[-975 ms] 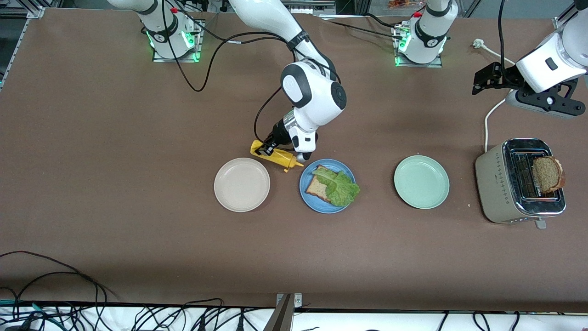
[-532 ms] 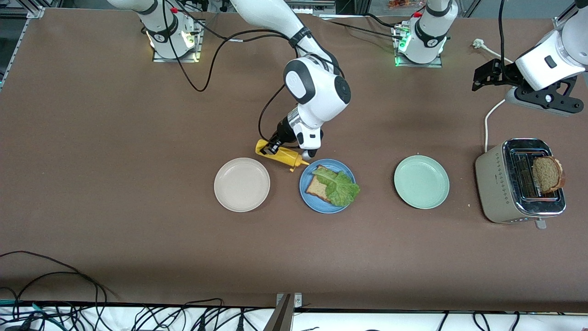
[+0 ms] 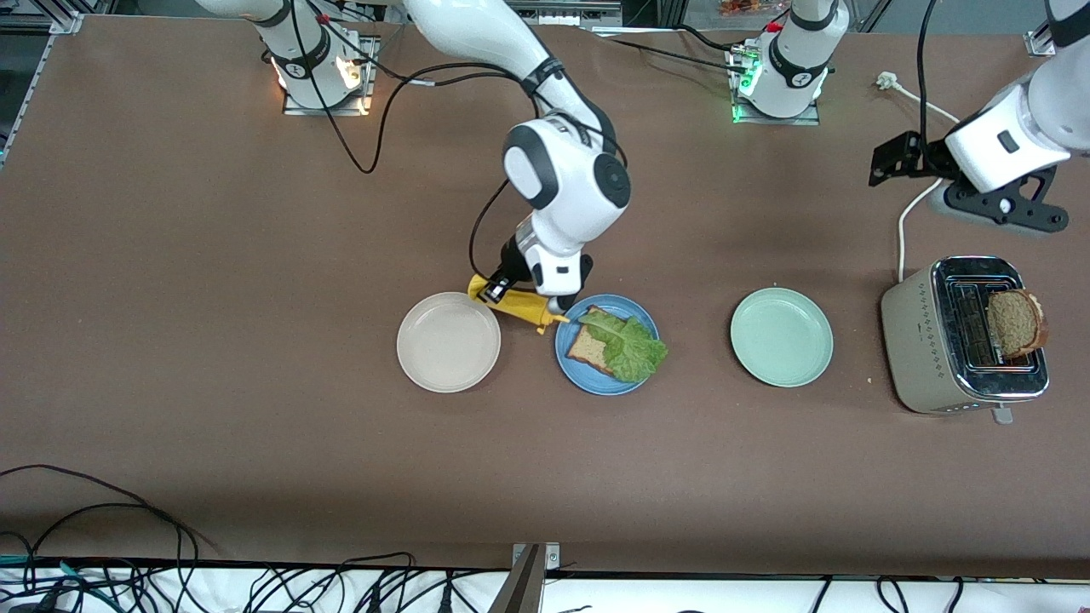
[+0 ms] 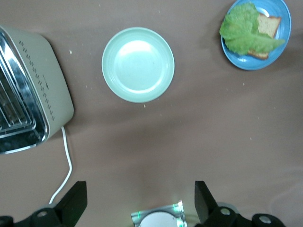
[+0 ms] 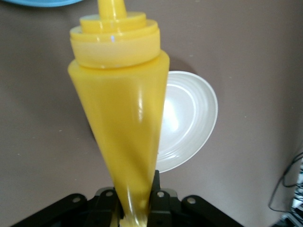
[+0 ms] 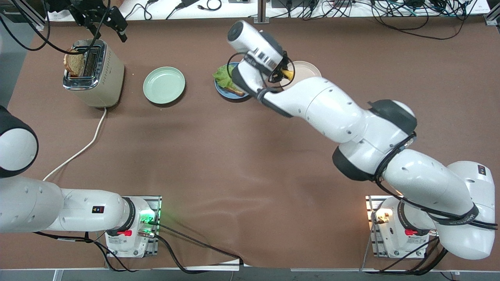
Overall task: Make sandwich in blue plate with both arms
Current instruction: 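Carry the bottle back while the left gripper moves toward the toaster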
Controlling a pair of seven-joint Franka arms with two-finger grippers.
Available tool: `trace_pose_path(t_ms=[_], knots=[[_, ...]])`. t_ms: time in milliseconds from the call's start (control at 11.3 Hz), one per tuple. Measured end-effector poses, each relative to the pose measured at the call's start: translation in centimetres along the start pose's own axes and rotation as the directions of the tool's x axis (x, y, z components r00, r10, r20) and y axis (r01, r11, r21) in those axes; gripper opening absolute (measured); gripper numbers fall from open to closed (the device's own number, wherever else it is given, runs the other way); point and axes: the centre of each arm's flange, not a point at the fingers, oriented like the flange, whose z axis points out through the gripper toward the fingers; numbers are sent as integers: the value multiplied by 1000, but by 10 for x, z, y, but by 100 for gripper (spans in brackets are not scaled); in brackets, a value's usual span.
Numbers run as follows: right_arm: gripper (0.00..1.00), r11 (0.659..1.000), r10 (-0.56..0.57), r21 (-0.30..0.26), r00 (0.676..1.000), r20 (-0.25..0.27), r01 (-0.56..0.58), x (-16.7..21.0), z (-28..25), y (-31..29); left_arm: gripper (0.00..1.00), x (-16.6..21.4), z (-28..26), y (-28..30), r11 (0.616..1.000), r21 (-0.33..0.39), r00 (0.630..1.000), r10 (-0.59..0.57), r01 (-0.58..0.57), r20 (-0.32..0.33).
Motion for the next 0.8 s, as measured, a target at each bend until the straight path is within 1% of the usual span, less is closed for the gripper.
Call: trace_pose_path(t_ms=[177,266,355,532,798], knots=[[22,993,35,116,998,-50,-29,-13,-1,40,100,17,7,-4,1000,-2,1000,-3,3,-8],[22,985,41,168,996,-78,-27,-20,0,59,100,23,7,-5,1000,-2,1000,-24,24,-14],[22,976,51,217,991,-122,-24,-27,0,79,100,25,7,-5,999,-2,999,-50,50,-15],[22,945,89,326,970,-226,-10,-50,9,127,100,26,6,4,998,2,998,-62,62,-17],[22,884,101,462,934,-343,74,-93,31,193,100,27,5,16,995,6,995,-98,98,-22]])
